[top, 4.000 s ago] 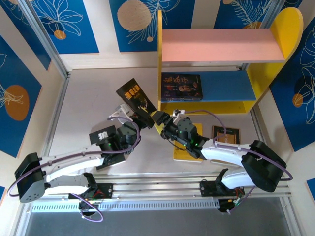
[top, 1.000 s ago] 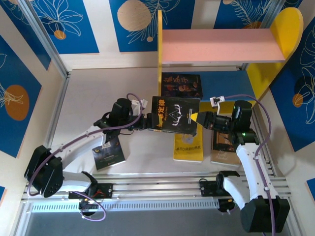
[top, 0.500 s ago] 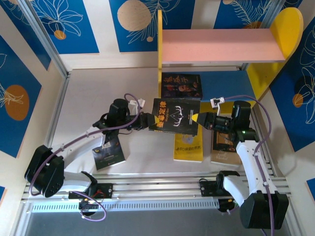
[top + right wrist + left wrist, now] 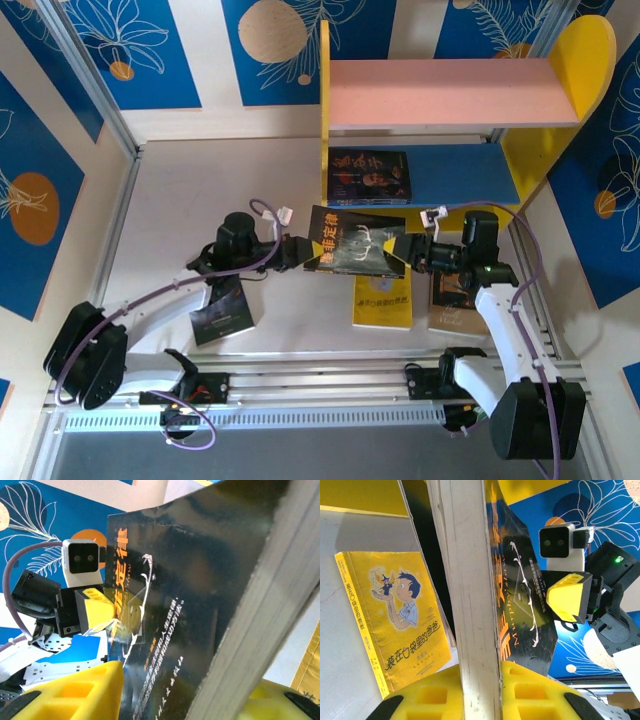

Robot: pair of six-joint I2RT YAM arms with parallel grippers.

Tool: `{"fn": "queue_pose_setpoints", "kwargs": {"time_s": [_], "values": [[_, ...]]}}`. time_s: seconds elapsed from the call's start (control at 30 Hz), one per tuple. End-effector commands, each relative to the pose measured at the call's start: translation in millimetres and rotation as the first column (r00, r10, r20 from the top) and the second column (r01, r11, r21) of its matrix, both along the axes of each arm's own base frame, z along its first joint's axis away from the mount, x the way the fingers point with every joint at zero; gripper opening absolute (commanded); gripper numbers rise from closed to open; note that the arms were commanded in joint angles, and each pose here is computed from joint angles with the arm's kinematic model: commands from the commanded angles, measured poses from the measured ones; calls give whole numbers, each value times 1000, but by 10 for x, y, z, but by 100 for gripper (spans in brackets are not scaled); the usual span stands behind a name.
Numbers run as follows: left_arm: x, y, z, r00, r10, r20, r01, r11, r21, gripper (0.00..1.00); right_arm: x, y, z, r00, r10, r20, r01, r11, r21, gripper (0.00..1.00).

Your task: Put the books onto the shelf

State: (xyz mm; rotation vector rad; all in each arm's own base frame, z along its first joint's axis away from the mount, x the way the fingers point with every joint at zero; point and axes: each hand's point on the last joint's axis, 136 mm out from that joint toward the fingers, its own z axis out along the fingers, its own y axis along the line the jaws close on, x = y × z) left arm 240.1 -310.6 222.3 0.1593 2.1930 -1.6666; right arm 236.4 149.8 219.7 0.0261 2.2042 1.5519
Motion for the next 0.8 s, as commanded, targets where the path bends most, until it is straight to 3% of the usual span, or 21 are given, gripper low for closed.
{"fn": "queue_pose_setpoints", "kwargs": {"time_s": [0.0,0.17,0.53,0.6,0.77], "values": [[-28,5,350,992,13,124,-5,997,-71,0,-91,7,-54,999,-6,-39,6,1000,-1,53],[6,132,345,981,71,180,-73,997,7,0,-201,3,-101,996,-17,-83,18,1000,2,62],[29,157,451,963,109,248,-110,994,-8,0,-297,103,-106,994,2,-111,-1,1000,8,61],[35,141,463,961,108,253,-109,994,-14,0,-284,109,-85,994,-4,-107,4,1000,4,59],[35,65,440,965,90,245,-89,996,-19,0,-242,108,-21,996,-12,-85,12,1000,1,39]]}}
